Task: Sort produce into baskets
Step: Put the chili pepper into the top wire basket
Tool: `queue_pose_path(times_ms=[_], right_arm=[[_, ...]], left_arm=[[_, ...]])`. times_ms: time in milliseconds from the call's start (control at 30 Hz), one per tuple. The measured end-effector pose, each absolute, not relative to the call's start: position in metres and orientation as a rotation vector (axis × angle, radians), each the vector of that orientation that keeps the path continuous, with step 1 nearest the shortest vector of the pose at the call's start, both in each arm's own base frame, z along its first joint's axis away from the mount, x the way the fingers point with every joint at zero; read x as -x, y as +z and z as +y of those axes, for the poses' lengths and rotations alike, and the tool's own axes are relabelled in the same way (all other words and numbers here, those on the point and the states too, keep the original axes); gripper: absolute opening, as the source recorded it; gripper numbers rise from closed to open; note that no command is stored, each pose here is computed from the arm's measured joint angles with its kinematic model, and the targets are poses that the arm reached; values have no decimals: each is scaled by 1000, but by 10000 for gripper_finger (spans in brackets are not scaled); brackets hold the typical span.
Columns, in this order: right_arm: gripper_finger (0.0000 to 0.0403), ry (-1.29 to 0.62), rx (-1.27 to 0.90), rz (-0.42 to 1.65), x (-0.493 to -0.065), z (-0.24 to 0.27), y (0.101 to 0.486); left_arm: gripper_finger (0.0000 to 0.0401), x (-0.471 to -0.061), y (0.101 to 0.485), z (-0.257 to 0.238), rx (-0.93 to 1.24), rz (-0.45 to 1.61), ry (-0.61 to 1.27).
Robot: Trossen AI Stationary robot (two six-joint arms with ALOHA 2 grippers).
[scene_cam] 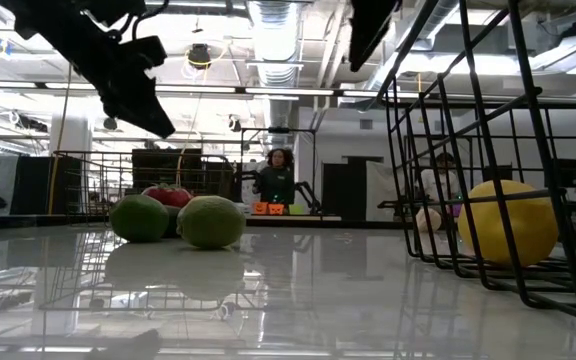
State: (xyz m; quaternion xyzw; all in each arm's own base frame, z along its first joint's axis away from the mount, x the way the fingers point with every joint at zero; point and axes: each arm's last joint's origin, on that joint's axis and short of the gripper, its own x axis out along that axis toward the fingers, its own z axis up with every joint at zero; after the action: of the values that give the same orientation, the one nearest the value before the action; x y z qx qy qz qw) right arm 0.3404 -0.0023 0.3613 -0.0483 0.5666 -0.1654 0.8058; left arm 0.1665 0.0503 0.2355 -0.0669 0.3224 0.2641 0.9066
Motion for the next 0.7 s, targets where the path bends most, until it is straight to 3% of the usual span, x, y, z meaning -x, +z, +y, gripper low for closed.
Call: queue_pose_path(times_ms=[233, 500, 700], right_arm=[[372, -410, 55, 1233, -300, -10, 323], [369, -440, -135, 1439, -224, -18, 271], [352, -487, -153, 1549, -185, -14, 249]], left_arm=[[202, -172, 236, 29, 136, 658, 448], [202, -175, 238, 21, 130, 620, 420], [202, -175, 239, 21, 126, 615, 427]])
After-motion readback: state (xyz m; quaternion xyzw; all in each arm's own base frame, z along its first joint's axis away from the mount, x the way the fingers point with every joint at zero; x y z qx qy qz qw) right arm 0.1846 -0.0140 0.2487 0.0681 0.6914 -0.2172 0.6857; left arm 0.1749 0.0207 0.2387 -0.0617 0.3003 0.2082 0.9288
